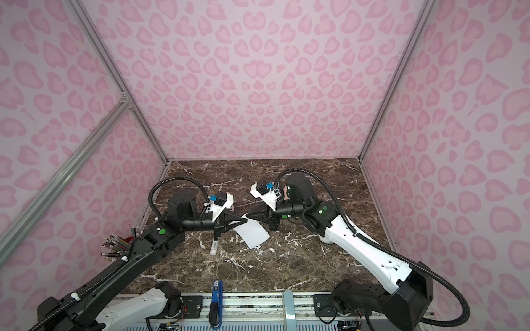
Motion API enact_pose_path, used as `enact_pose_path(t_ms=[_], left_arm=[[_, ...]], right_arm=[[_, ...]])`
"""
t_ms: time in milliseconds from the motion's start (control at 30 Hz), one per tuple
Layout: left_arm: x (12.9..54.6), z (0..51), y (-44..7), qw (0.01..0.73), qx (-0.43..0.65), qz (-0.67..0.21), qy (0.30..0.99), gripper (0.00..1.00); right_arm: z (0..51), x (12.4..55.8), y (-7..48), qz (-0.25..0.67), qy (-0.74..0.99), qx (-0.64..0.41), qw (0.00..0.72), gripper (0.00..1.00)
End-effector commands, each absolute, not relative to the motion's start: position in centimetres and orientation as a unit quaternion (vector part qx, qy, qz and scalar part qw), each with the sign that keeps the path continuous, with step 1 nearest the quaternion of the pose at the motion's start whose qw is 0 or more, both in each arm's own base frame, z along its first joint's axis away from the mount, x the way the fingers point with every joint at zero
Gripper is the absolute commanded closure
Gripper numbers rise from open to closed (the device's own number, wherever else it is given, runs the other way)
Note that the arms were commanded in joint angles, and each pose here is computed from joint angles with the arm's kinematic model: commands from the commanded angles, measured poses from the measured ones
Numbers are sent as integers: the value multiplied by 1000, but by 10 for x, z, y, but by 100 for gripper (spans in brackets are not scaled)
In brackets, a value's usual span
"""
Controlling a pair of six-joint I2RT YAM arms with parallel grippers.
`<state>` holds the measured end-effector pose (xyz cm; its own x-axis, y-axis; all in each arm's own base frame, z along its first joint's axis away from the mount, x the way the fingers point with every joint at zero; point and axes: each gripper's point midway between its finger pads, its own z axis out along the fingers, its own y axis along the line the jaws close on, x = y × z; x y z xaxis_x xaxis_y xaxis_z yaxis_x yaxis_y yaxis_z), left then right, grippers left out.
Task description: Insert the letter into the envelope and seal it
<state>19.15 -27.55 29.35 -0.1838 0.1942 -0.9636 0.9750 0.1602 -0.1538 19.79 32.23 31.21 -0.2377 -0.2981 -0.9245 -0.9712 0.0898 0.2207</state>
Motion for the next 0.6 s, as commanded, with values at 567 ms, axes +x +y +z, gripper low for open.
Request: enact_pose_path(t_ms=[567], left_arm=[[199,317,-275,484,458,-441,601,96]], right_arm=[[306,193,313,451,642,-496,372,90]])
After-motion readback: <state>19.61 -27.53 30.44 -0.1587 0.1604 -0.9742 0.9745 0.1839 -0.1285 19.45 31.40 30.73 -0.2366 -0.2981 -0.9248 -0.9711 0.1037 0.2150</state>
